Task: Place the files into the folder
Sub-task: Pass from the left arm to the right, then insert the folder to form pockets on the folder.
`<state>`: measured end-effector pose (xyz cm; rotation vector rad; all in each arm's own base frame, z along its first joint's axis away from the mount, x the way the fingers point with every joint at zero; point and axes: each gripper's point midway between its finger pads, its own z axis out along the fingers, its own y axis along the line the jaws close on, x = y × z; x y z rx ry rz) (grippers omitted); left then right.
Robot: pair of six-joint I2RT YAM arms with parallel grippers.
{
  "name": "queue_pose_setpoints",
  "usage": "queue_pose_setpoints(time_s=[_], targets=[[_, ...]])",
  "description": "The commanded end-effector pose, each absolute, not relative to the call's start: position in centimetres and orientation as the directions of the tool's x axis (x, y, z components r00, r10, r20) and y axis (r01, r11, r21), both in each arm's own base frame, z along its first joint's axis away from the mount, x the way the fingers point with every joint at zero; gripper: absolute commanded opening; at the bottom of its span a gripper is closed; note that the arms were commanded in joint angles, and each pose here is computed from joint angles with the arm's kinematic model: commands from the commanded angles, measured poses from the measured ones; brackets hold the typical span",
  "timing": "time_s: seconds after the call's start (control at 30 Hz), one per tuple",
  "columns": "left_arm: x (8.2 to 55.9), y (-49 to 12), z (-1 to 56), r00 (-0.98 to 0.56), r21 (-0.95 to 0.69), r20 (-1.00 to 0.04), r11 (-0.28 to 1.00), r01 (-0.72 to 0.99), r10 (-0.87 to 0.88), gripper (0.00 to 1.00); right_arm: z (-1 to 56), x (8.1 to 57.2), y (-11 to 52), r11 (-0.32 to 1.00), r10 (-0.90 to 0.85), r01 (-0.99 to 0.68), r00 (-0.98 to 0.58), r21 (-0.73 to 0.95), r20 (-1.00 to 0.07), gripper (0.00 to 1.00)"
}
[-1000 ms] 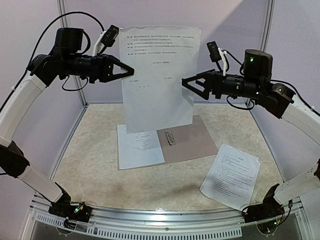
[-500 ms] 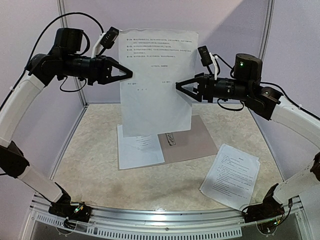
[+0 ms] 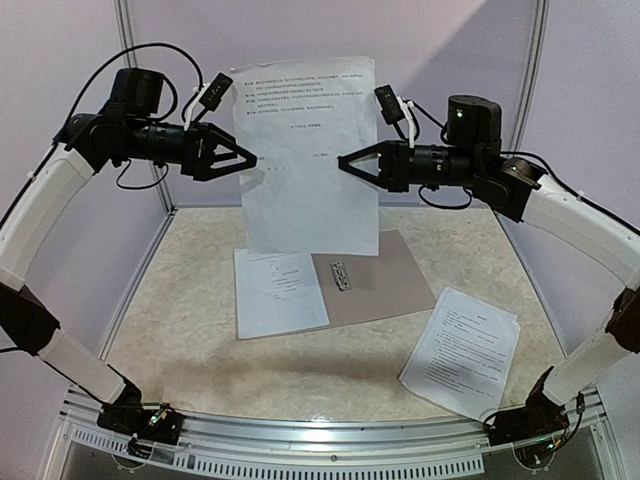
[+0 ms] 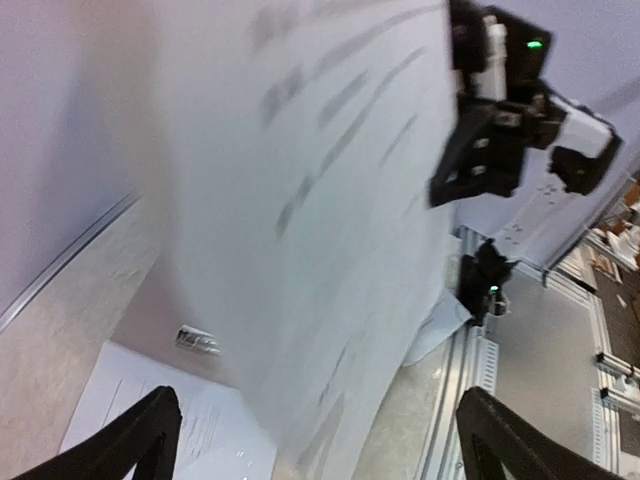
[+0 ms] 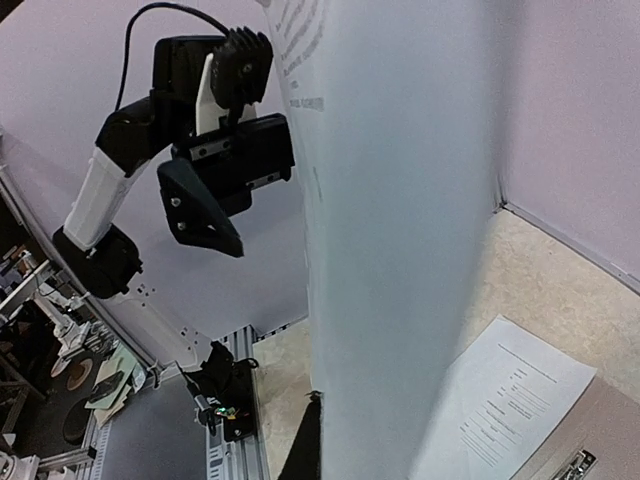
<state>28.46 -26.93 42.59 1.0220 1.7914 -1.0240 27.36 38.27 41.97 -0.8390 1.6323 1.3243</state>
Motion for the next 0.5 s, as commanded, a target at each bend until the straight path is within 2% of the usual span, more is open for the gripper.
queue_pose_setpoints(time_s=[0.0,0.23,0.47], targets=[[32.3,-20.5,36.8,-0.435,-0.147,-0.831,0.617,0.773,0.347,0.99,36.1,31.7,39.0,0.369,-0.072,-0.788,-0.553,0.493,-0.83,0.0],[33.5,-13.9,26.8,-0.626,-0.156,-0.678,0.758,0.634,0.384,1.0,28.3,39.2,38.4,0.462,-0.04,-0.646,-0.7,0.608,-0.713,0.0],[33.0,-12.9,14.6,-0.8,-0.283,-0.446,0.785,0.551,0.401,0.96,20.3,42.1,39.5,0.495,-0.161,-0.638,-0.735,0.59,-0.659,0.0]])
